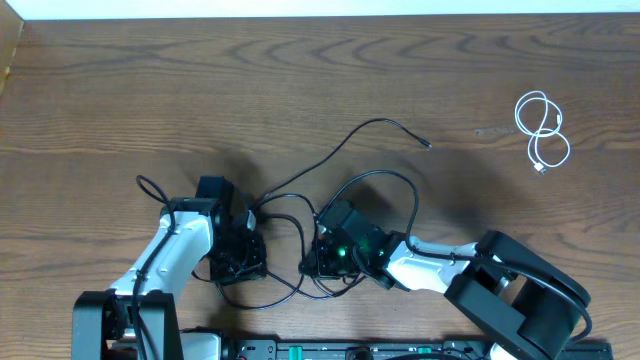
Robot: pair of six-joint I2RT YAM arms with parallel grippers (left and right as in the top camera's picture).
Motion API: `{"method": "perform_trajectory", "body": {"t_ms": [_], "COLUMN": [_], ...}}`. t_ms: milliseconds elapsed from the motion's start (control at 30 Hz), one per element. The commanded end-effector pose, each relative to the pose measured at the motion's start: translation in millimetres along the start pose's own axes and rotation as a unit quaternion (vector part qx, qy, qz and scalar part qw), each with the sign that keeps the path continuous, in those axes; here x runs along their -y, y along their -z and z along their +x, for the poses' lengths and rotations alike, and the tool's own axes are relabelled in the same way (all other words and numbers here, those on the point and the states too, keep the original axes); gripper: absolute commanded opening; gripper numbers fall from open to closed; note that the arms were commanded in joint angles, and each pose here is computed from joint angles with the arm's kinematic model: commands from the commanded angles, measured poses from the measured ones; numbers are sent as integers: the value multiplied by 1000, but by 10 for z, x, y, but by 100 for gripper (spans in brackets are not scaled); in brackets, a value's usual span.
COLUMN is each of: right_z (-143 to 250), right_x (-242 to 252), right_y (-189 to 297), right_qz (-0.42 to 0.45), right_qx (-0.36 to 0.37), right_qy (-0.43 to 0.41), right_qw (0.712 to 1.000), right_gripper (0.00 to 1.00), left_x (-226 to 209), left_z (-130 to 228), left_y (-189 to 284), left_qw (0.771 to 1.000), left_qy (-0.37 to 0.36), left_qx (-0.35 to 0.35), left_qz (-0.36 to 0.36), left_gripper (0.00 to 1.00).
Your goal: Untangle cables
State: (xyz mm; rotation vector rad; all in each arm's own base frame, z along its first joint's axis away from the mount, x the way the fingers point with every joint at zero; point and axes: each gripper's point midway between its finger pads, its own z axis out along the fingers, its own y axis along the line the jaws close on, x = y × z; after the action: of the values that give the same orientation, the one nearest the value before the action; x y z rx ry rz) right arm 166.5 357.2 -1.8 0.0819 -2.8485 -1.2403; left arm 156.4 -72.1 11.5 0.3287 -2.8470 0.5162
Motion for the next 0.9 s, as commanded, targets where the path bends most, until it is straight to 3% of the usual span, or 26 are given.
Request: {"method": "perform_trajectory", "body": {"t_ms": [0, 200, 433, 567, 600, 867], "right_z": [-107, -190, -511, -547, -546, -553], "right_x": [204, -211, -369, -339, -340, -360], "right_y": [-7, 103, 430, 471, 472, 477], "right_qz": [35, -77, -163, -166, -166, -169], "right_qx": [38, 13, 28, 27, 27, 30], "right_qy": [-17, 94, 136, 133, 135, 139], "right_qw": [999, 992, 977, 977, 976, 975], "right_gripper": [1, 1, 1, 1, 1, 1], "left_x": [262, 620, 644, 657, 655, 760], "left_z": [49, 53, 7, -43, -39, 58], "left_y": [70, 291, 301, 302, 298, 266], "left_qw": [995, 976, 968, 967, 967, 960], "left_qy": [-71, -156, -193, -200, -199, -209], "left_qx": [-10, -6, 9, 19, 18, 5], "left_qz": [69, 154, 158, 158, 158, 183], "left_gripper": [7, 8, 14, 17, 23, 36]}}
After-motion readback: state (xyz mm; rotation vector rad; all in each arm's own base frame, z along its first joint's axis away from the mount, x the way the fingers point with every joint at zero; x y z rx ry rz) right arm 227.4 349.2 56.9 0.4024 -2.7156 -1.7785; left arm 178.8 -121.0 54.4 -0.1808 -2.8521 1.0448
